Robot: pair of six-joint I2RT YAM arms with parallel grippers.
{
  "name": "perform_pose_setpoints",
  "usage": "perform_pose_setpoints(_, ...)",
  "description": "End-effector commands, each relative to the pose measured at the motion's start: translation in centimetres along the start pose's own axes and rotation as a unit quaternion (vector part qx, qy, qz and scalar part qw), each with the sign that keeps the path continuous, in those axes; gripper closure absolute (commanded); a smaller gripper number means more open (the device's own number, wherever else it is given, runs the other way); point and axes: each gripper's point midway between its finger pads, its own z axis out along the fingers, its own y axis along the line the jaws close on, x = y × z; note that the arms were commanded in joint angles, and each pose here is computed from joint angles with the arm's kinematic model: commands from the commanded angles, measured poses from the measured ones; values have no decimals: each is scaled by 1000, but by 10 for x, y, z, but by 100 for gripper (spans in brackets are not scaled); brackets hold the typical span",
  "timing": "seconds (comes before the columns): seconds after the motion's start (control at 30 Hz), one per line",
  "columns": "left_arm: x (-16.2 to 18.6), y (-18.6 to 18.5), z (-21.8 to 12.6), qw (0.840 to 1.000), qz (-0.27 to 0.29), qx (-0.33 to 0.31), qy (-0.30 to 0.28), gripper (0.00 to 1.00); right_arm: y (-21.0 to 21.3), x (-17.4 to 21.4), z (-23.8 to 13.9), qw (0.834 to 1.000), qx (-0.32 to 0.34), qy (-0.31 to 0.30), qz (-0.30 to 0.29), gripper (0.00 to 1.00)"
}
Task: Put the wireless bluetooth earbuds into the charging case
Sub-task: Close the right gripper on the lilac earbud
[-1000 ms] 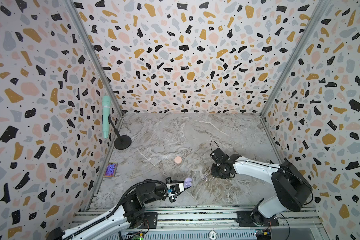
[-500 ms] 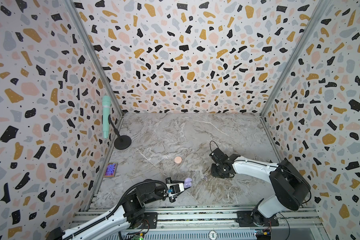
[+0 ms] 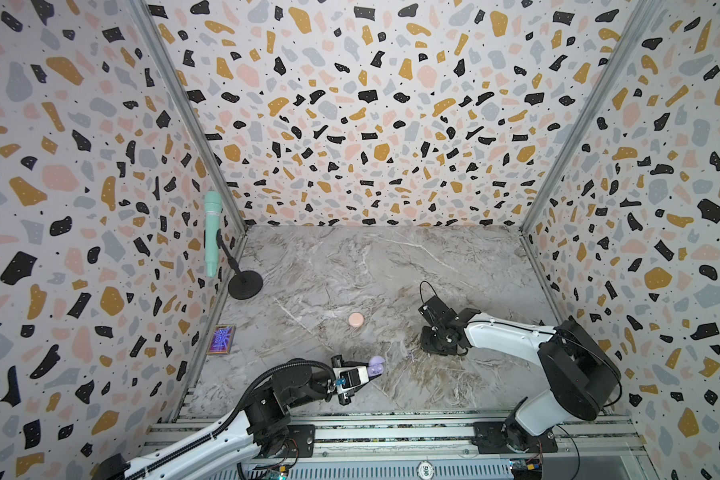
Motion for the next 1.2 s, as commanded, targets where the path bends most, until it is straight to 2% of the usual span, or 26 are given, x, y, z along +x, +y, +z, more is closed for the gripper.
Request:
perform_pose_setpoints(0.0, -23, 5, -1, 999, 15, -2, -30, 100, -6, 8, 2, 1000, 6, 9, -8, 78)
perform_pose_setpoints(0.1, -23, 5, 0, 999, 15, -2, -29, 100, -8, 10, 3, 1000, 10, 12, -11, 71)
perform_pose_setpoints(0.23, -22, 5, 0, 999, 15, -1, -29, 100, -12, 12, 5, 1000, 17, 15, -13, 70)
perform_pose_setpoints(0.63, -22, 4, 0, 999, 16, 0, -28, 100, -27, 23, 12, 998, 49, 36, -29, 77)
perform_pose_setpoints(1.17, -21, 3, 0, 1000, 16, 3, -26, 100, -25, 29, 14, 998, 34, 41, -31, 80)
